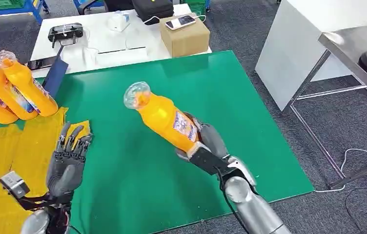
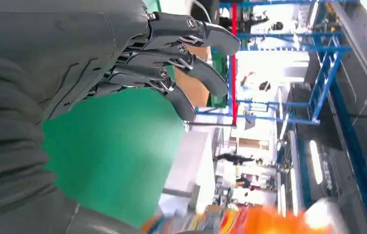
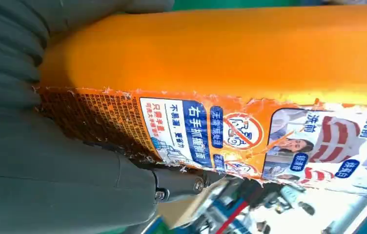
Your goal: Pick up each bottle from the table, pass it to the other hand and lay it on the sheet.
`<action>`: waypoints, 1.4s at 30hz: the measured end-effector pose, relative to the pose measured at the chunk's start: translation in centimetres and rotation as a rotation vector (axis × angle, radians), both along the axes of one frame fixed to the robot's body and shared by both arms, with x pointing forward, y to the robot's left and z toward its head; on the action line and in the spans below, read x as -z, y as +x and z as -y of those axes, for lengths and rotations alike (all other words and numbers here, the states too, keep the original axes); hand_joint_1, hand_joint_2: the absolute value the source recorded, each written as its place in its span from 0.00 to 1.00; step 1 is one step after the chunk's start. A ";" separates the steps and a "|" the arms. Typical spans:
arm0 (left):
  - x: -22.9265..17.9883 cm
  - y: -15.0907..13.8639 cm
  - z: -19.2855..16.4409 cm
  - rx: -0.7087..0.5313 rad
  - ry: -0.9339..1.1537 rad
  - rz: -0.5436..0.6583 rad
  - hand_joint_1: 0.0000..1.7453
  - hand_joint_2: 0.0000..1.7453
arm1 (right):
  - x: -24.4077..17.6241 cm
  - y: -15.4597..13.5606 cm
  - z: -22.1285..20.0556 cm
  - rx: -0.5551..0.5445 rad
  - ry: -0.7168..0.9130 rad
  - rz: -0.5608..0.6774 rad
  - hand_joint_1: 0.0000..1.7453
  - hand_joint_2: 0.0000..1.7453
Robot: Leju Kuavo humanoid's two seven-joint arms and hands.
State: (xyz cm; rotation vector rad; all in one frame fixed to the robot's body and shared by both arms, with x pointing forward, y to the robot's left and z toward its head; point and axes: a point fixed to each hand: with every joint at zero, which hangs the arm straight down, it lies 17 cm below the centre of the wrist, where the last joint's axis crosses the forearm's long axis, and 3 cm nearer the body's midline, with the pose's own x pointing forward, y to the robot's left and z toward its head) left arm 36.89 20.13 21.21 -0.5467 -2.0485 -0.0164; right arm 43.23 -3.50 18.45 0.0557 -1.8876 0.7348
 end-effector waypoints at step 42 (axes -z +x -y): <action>-0.9 0.9 3.7 -0.085 0.125 0.042 0.00 1.00 | 1.4 -2.4 -9.4 -0.149 -0.050 -0.046 1.00 1.00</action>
